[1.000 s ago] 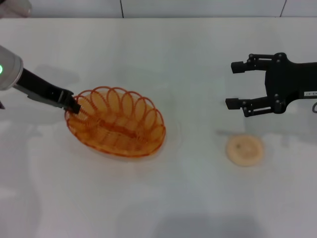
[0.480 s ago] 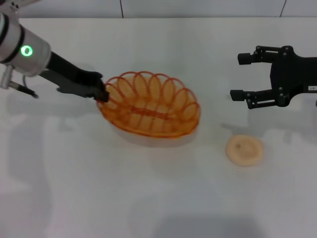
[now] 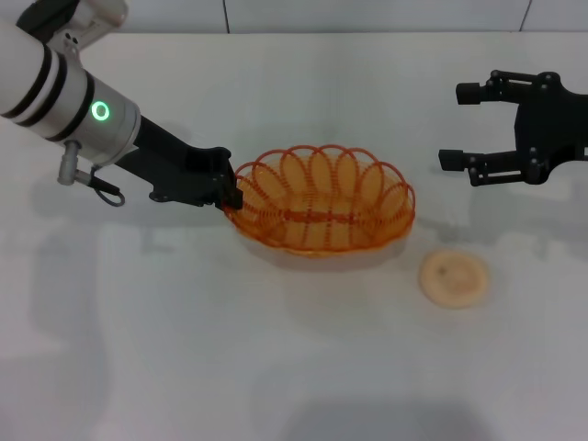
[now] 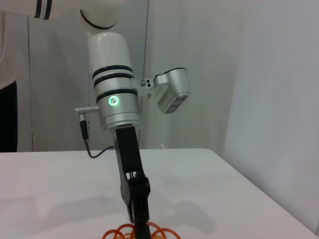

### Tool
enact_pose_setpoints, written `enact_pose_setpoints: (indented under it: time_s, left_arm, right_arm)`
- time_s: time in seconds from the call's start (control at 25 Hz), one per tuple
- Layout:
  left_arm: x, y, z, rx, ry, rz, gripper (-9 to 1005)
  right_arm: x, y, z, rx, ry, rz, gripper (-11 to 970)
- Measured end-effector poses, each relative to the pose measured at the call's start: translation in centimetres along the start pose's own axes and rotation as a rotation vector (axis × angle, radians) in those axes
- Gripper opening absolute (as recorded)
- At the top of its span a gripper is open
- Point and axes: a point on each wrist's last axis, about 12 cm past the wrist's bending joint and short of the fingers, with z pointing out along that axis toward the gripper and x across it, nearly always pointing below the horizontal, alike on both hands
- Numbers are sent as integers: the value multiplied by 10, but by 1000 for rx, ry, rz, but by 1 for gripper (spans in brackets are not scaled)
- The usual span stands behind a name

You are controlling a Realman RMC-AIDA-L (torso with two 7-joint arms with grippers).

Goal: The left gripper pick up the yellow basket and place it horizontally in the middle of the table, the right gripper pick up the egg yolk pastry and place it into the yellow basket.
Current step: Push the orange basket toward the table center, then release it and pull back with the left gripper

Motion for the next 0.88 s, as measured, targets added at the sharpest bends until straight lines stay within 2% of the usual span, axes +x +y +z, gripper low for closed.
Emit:
enact_pose_setpoints:
  time_s: [0.2,0.64,0.88]
  left_arm:
    - [1,2,1,-3,-1,-58,78]
    - [3,1,10,6,9,-61,85]
    - [0,-5,11,35,-6,-43,88]
  right_arm:
    - [2,0,-2,5,4,-11,840]
    - [4,-1,-2,21,11,-17,839]
    - [5,-1,-2,26,13,-14,839]
